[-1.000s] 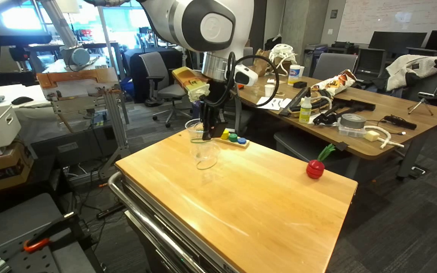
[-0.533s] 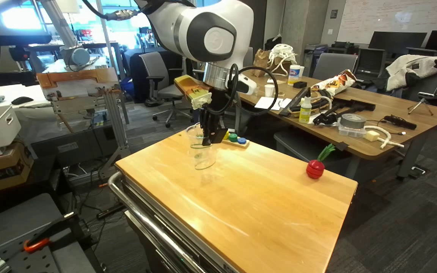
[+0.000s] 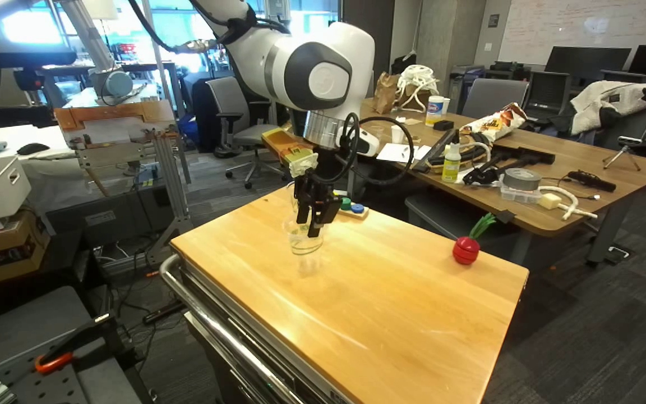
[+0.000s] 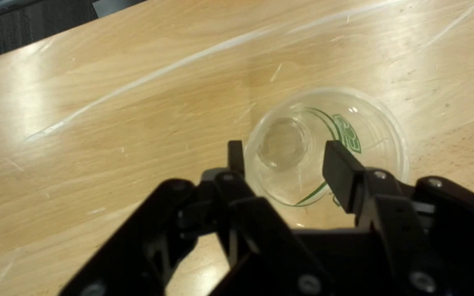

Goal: Stack the clear cups

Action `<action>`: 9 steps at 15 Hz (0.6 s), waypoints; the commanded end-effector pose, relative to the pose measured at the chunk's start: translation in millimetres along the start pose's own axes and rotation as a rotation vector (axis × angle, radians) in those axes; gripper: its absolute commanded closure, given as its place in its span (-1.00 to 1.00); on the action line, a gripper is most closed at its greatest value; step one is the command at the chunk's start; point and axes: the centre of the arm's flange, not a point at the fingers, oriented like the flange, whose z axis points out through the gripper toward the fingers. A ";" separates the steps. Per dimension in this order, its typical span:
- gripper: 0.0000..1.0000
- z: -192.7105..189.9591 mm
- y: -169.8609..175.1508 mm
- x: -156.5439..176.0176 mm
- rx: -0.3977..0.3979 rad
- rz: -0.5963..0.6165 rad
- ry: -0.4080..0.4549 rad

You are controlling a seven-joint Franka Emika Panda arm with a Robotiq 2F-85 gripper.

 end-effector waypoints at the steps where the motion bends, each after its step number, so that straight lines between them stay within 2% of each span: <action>1: -0.72 -23.8 -4.4 1.7 -0.006 -0.025 0.034; 3: -0.98 -36.4 -5.7 1.2 -0.003 -0.027 0.053; 9: -1.00 -73.7 -26.2 7.1 -0.011 -0.059 0.115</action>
